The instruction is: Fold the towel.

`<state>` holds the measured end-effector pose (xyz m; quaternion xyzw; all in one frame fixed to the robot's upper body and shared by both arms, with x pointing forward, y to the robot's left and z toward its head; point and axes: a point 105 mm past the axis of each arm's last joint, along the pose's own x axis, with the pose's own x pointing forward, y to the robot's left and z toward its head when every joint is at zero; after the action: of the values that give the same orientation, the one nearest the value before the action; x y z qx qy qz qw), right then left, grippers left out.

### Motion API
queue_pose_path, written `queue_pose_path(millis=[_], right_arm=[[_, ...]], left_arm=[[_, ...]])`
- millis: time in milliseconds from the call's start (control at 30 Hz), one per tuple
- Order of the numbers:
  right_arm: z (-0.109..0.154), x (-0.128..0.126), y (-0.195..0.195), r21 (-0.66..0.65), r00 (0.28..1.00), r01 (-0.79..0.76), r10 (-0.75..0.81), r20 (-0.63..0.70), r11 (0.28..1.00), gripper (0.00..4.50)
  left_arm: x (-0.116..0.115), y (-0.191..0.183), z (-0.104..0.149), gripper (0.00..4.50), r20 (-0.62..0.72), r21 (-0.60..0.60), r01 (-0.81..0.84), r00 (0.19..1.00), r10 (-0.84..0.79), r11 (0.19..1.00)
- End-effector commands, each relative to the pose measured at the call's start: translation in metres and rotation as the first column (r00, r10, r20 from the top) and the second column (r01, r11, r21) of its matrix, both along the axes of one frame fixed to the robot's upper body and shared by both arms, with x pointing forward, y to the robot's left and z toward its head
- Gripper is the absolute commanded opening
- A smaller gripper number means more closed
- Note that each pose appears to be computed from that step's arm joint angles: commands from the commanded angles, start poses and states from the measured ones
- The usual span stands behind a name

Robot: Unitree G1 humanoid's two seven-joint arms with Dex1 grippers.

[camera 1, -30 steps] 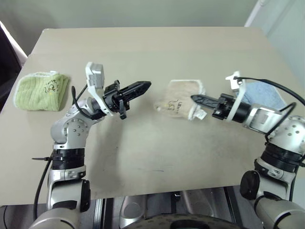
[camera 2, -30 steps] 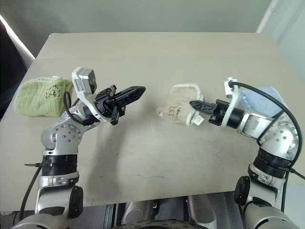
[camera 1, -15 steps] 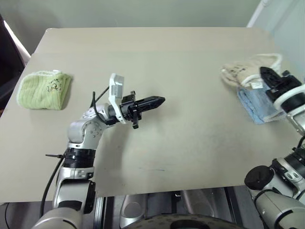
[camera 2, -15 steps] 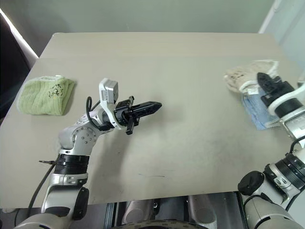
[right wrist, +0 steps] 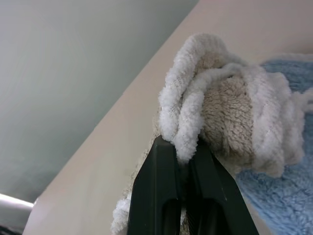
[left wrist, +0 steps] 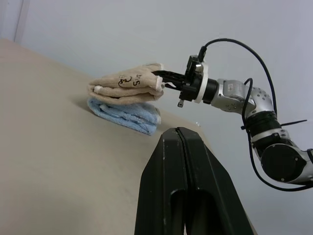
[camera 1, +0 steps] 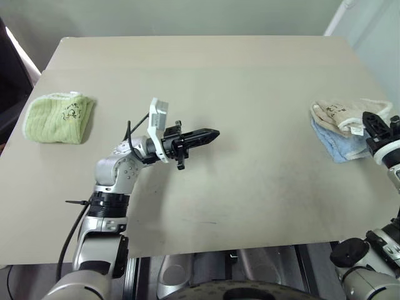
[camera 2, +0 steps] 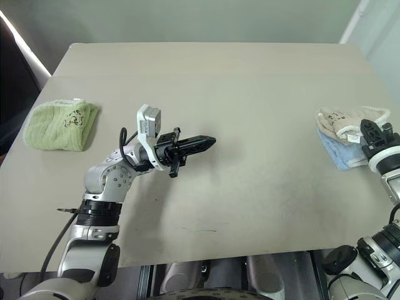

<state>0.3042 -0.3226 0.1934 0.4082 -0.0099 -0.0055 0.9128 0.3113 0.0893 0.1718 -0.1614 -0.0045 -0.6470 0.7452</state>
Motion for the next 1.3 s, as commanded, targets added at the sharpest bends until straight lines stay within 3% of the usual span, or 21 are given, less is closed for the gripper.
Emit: queue_pose_path(millis=[33,300,467,700,1200,1300], right_arm=[[0.024,-0.004,-0.009,-0.017,0.996,0.026,-0.024,0.084,1.0,0.02],[0.026,-0.001,-0.018,-0.018,0.997,0.008,-0.007,0.074,1.0,0.02],[-0.009,-0.001,-0.023,-0.012,0.998,0.015,-0.015,-0.059,1.0,0.02],[-0.031,-0.006,-0.035,-0.049,0.991,0.024,-0.03,-0.133,0.999,0.02],[-0.036,-0.005,-0.044,-0.128,0.986,-0.024,0.002,-0.169,0.991,0.02],[-0.038,-0.003,-0.044,-0.123,0.985,-0.041,0.019,-0.172,0.992,0.85]], left_arm=[[0.0,-0.001,0.008,0.0,0.043,-0.007,0.006,0.999,-0.006,1.0],[-0.001,0.0,0.007,0.0,0.048,-0.001,-0.001,0.999,0.001,1.0],[-0.001,0.001,0.006,0.0,0.05,0.003,-0.009,0.999,0.009,1.0],[-0.001,0.001,0.012,0.0,0.045,-0.025,-0.012,0.999,0.014,1.0],[-0.003,0.0,0.008,0.0,0.043,-0.016,-0.009,0.999,0.01,1.0],[-0.003,0.003,0.016,0.0,0.017,-0.058,-0.01,1.0,0.011,0.998]])
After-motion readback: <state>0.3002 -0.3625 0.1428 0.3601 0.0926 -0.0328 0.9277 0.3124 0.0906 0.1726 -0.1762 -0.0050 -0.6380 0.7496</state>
